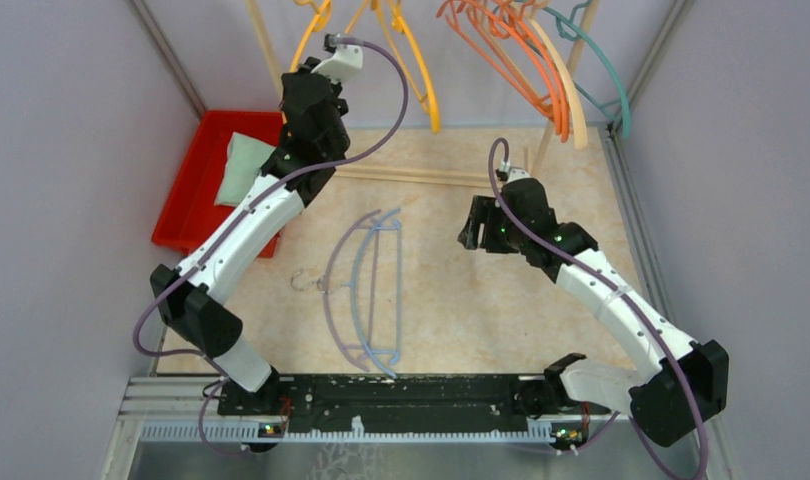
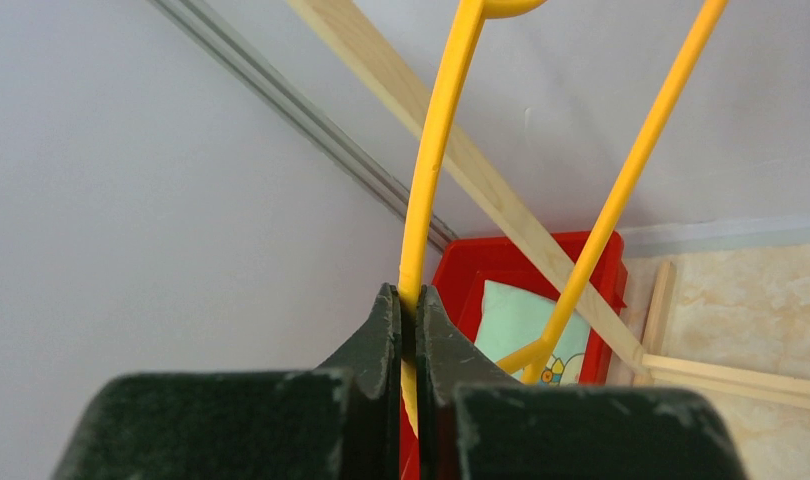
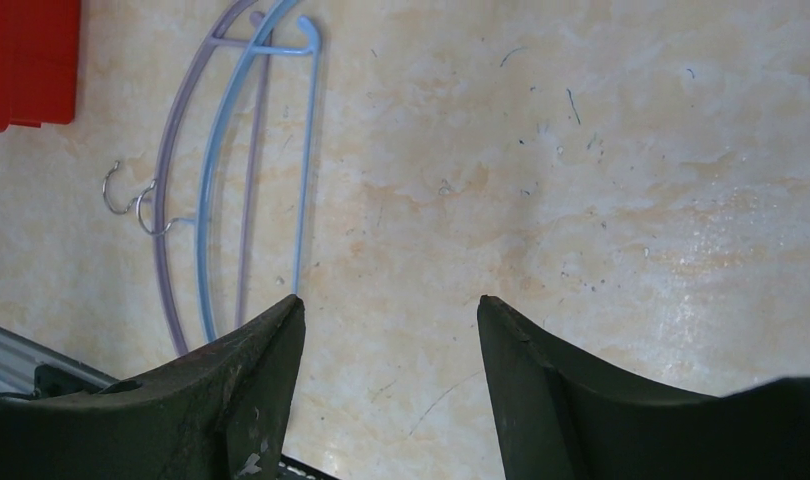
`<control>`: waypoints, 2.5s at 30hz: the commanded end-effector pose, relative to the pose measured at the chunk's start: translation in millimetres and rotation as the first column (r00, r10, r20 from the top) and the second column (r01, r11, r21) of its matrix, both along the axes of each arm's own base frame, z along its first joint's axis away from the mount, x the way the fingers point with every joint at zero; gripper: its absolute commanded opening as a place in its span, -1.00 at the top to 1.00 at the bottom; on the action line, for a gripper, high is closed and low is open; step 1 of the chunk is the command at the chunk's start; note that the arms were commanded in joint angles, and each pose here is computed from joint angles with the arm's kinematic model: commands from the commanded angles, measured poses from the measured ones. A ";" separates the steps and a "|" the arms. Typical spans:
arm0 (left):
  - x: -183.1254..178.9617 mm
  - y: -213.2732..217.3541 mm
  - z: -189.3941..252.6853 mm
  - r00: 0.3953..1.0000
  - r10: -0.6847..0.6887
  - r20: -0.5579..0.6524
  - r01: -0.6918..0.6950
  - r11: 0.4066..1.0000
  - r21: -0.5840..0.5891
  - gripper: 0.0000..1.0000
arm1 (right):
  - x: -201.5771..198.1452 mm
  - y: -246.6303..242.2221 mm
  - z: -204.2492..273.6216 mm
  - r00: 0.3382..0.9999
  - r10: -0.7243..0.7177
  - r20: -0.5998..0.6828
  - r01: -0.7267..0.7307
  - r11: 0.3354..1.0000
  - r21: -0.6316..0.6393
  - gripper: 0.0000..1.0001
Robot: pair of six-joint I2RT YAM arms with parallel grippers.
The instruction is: Organize the hangers
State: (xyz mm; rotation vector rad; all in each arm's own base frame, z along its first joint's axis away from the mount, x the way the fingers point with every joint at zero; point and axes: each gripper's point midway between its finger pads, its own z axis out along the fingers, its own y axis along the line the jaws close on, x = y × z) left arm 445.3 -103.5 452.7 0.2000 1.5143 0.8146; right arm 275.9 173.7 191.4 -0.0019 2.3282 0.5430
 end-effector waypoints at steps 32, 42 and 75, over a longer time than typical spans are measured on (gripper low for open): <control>49.6 -114.5 -50.5 0.937 -0.314 -0.153 0.303 0.949 -0.088 1.00 | 13.8 -20.8 20.5 0.997 -0.040 0.068 0.039 0.999 0.023 -0.29; 39.4 -192.1 -92.5 0.847 -0.478 -0.232 0.464 0.878 -0.118 1.00 | 11.6 -21.7 15.4 0.997 -0.042 0.059 0.041 0.999 0.022 -0.29; -30.6 -170.8 19.1 0.819 -0.573 0.019 0.563 0.798 -0.215 -1.00 | 8.8 -22.7 17.9 0.998 -0.045 0.053 0.043 0.998 0.044 -0.35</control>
